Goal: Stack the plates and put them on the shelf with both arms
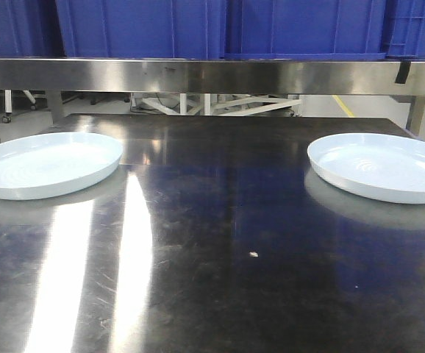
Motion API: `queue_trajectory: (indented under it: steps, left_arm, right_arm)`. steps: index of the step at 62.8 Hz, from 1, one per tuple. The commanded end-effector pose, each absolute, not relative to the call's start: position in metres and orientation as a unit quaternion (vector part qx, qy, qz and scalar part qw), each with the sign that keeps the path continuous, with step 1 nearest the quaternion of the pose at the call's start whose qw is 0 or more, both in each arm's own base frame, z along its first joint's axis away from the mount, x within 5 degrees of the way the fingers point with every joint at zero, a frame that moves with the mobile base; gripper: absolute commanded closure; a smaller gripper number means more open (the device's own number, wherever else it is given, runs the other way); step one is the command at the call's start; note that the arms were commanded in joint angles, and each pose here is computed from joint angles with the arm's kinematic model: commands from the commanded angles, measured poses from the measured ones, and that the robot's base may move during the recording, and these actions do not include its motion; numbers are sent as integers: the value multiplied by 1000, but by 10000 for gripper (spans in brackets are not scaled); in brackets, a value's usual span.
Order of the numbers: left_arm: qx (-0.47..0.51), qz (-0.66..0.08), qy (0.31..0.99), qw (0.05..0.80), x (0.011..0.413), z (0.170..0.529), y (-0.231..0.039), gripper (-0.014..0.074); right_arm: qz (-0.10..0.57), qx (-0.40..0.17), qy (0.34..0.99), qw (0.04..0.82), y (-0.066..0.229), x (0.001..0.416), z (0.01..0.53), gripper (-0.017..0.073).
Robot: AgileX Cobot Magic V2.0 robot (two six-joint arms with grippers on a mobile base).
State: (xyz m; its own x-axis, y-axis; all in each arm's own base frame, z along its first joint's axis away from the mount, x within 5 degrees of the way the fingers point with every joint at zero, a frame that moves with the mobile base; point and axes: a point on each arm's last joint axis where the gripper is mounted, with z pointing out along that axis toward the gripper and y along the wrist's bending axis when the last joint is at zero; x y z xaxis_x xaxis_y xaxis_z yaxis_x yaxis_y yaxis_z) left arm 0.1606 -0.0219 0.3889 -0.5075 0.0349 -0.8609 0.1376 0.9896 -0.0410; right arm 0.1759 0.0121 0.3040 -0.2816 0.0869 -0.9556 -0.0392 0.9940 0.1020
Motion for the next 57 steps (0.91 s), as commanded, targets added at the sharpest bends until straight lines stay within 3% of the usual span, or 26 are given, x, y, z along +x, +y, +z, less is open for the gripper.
queue_trajectory:
  steps: [1,7,15,21,57]
  left_arm:
    - [48,-58,839,539,161,406,-23,474]
    - [49,-56,839,539,161,406,-23,372]
    - [49,-57,850,521,169,400,-24,95]
    - [44,-61,866,494,179,391,-25,14]
    - [5,-78,919,387,291,325,-39,14]
  right_arm:
    - [51,9,756,653,12,178,326,465]
    - [50,9,761,646,12,178,325,257]
    - [49,9,770,636,12,178,322,34]
    - [49,9,773,632,12,178,321,32]
    - [49,9,775,630,12,178,321,31]
